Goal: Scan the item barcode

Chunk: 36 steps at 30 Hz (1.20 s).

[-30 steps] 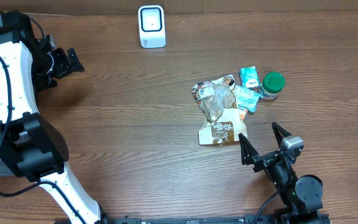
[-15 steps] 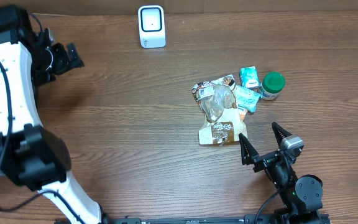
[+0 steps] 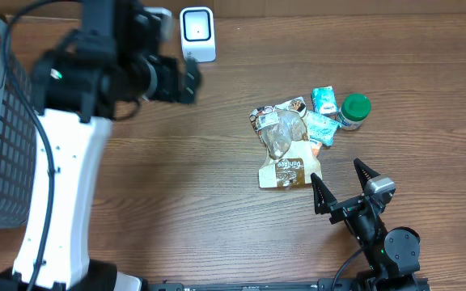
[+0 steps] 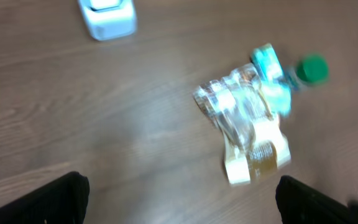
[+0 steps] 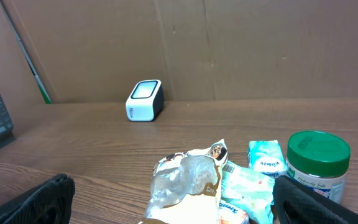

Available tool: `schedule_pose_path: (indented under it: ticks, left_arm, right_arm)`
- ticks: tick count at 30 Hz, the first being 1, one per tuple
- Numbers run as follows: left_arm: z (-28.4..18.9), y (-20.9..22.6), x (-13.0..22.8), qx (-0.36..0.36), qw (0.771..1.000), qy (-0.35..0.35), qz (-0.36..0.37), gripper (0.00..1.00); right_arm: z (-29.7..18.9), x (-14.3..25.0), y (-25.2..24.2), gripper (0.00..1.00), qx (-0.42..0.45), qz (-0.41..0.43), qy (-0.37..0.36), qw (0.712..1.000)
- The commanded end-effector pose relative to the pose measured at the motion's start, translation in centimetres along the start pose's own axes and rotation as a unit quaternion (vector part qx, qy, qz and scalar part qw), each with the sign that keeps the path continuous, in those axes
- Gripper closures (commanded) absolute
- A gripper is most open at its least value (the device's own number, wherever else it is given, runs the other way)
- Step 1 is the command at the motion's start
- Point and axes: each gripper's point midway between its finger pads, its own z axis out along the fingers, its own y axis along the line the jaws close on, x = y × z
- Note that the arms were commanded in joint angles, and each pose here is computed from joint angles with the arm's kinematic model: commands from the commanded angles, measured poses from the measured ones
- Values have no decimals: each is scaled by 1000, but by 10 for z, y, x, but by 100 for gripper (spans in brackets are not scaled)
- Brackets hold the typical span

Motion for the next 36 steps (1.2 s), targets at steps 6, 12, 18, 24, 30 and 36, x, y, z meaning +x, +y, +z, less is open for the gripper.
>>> schedule_pose_path:
  ticks: [6, 12, 18, 24, 30, 36]
  left_arm:
    - [-32, -13, 0, -44, 992, -83, 81, 1]
    - [-18, -13, -9, -27, 973, -210, 95, 0]
    - [2, -9, 14, -13, 941, -305, 148, 0]
    - [19, 3, 52, -23, 906, -377, 190, 0]
    - [26, 30, 105, -60, 886, -409, 212, 0]
    - [34, 55, 148, -93, 879, -423, 202, 0]
  right_arm:
    - [0, 2, 1, 0, -4, 2, -1, 1000]
    - [0, 2, 1, 0, -4, 2, -1, 1000]
    - [0, 2, 1, 0, -4, 2, -1, 1000]
    - [0, 2, 1, 0, -4, 2, -1, 1000]
    - [0, 2, 1, 0, -4, 2, -1, 1000]
    - [0, 2, 1, 0, -4, 1, -1, 1000]
